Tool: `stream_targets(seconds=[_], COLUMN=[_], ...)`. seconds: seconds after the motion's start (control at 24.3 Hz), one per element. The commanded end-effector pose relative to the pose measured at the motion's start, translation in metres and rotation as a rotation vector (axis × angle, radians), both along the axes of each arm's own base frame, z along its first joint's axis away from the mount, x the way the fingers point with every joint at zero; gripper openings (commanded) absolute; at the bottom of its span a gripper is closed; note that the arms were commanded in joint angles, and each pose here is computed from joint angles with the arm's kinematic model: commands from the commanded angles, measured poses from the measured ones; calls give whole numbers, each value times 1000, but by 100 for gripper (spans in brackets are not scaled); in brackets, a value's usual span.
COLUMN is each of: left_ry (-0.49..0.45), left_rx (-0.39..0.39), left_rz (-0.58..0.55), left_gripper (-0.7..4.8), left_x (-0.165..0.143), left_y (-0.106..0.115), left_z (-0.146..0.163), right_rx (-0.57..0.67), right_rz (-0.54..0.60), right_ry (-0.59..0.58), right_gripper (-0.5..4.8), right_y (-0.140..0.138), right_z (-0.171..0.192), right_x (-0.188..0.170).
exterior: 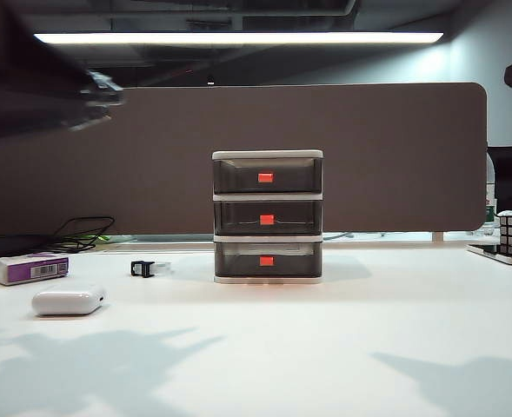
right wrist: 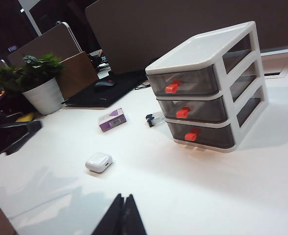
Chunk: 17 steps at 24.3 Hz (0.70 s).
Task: Open the second layer of the drawer on the table, pick up the transparent tape on the table and put it in, and finally close the drawer.
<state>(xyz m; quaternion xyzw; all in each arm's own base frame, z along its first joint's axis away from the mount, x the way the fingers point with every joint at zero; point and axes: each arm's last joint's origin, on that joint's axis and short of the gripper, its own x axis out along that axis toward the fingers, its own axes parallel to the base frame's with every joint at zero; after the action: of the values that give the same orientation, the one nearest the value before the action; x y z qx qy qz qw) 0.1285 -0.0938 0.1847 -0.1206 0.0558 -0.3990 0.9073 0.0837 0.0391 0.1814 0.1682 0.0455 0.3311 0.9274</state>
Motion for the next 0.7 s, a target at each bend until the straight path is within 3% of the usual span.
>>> stream_targets(seconds=[0.04,0.29,0.41,0.49,0.7], left_ry=[4,26,-14,-67,-100], left_rx=[7,22,53,81,72], left_rz=[-11,-84,-236,-242,-196], left_gripper=[217,219,220,219,219], left_x=[15,41,55,58,66], left_y=[-11,-38,-52,-55,-59], left_z=[5,2,0,2,12], right_rx=[-12,-76,-187,-219,-293], right_rz=[-19,-26,-18,-8,55], right_ry=[-41,-16,22,35,58], right_gripper=[-5,-5,-5,-5,-5], right_y=[-1,1,6,9,21], right_z=[8,17,32,39,57], right_x=[-1,5,20,28,60])
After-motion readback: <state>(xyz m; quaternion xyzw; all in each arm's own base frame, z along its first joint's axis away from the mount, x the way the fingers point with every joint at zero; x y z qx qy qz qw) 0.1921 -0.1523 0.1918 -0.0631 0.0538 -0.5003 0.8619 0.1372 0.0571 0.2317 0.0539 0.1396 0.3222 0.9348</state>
